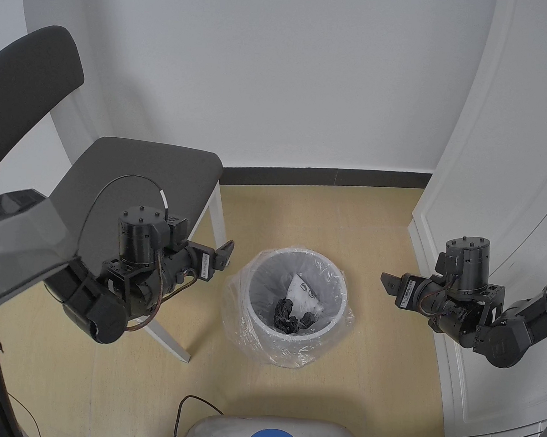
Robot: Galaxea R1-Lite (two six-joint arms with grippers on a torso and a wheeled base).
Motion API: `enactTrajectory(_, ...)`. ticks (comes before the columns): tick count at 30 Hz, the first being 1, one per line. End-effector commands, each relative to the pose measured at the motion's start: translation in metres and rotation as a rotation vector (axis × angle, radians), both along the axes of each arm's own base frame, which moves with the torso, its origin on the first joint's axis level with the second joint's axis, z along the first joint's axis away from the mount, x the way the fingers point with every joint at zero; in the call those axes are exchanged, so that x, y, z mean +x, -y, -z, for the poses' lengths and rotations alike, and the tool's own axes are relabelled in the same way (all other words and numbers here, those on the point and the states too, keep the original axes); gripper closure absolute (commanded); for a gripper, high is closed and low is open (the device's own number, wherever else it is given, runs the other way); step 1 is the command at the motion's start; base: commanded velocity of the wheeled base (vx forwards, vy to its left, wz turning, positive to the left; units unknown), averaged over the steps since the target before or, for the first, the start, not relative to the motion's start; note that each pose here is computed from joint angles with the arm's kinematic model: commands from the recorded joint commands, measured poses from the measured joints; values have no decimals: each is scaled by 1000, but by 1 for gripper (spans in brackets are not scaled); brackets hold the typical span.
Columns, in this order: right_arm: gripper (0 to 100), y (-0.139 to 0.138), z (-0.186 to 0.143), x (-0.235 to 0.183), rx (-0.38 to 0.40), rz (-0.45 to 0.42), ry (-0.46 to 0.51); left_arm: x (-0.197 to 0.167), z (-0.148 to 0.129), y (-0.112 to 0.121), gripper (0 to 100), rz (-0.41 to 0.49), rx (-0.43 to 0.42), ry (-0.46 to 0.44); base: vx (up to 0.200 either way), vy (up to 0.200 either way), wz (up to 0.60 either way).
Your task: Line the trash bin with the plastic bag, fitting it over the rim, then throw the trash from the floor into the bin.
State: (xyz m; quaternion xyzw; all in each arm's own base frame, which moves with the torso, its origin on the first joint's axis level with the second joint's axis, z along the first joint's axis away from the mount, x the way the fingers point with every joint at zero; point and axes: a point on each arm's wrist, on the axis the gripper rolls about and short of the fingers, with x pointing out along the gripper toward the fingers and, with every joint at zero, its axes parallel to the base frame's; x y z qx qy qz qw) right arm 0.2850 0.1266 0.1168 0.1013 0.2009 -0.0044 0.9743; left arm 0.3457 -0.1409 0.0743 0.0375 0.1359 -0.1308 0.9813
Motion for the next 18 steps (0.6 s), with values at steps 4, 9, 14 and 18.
enactTrajectory(4,0,2,-12,-5,14,-7,35,-46,-57,-30,0,-46,27,-28,0,0,0)
enactTrajectory(9,0,5,-16,-1,8,-8,47,-54,-73,-33,0,-41,22,-23,0,0,0)
enactTrajectory(14,0,20,-22,11,-39,-42,66,-46,-81,-35,0,-56,5,-4,0,0,0)
enactTrajectory(18,0,24,-26,9,-30,-50,77,-49,-91,-37,0,-65,-6,28,0,0,0)
